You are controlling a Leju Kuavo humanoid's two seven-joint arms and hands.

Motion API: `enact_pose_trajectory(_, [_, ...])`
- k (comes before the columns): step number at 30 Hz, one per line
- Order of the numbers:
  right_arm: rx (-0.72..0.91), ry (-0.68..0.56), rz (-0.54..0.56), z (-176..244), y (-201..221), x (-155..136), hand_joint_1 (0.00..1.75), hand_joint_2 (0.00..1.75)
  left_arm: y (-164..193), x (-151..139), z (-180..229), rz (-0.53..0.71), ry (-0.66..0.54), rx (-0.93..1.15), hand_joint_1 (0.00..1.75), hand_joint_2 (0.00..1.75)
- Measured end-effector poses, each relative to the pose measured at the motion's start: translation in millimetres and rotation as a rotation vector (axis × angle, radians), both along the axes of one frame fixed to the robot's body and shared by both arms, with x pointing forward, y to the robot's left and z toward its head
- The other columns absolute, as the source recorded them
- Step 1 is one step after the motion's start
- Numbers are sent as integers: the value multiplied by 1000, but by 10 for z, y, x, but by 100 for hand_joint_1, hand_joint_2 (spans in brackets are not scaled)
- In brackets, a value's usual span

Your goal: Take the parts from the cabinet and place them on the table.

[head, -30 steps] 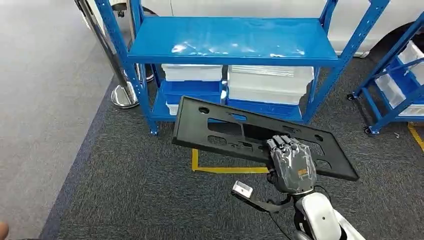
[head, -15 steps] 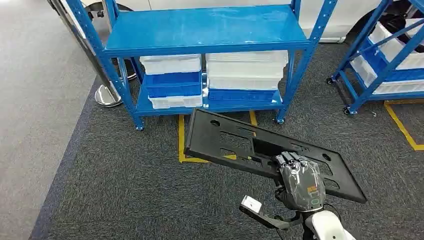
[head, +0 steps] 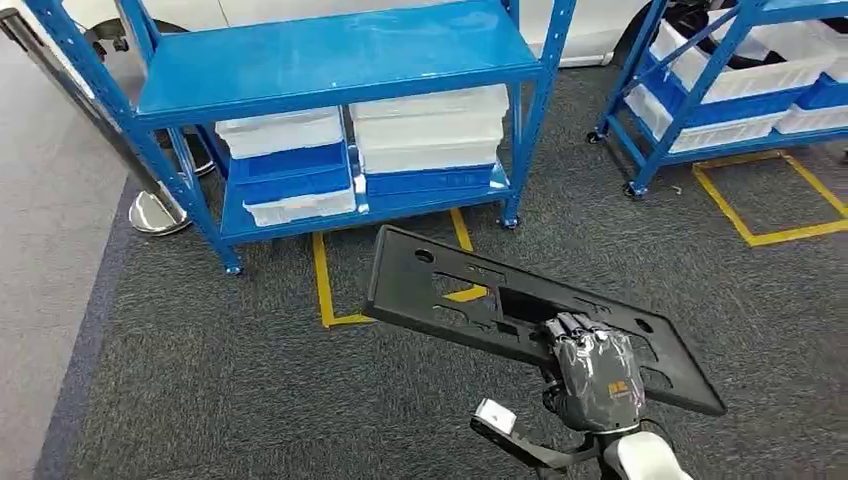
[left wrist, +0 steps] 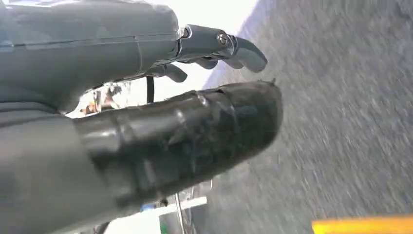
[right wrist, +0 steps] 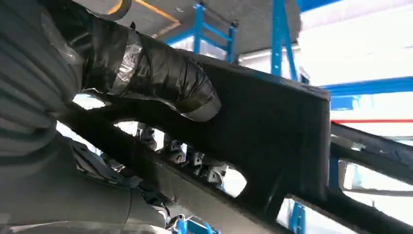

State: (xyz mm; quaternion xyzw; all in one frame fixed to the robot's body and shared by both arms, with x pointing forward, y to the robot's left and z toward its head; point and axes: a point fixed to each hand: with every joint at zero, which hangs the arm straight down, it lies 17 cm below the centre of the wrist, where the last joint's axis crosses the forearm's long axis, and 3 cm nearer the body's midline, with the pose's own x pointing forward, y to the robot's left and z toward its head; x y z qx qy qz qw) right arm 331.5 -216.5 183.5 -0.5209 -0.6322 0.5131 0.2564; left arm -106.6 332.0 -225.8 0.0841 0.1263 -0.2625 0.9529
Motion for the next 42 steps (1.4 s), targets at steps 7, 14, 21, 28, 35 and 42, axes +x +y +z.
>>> enact_pose_trajectory(7, [22,14,-26,-5,-13,-7,175,175,-52,40,-10,25,-19,-3,0,0])
enact_pose_trajectory(14, [67,18,-70,21,-209,-225,175,175,-139,45,-2,-1,-14,-19,0,0])
enact_pose_trajectory(21, [113,21,-117,152,-820,-813,175,175,-32,190,-37,-93,-72,-11,0,0])
enact_pose_trajectory(28, [65,29,-120,237,-1103,-915,175,175,-6,147,-42,-35,-53,-15,0,0])
enact_pose_trajectory(35, [-6,18,-45,300,-1117,-823,175,175,-79,61,-35,24,-29,-22,0,0])
enact_pose_trajectory(42, [-77,-29,-57,434,-1249,-668,175,175,-138,85,-39,67,-29,-27,0,0])
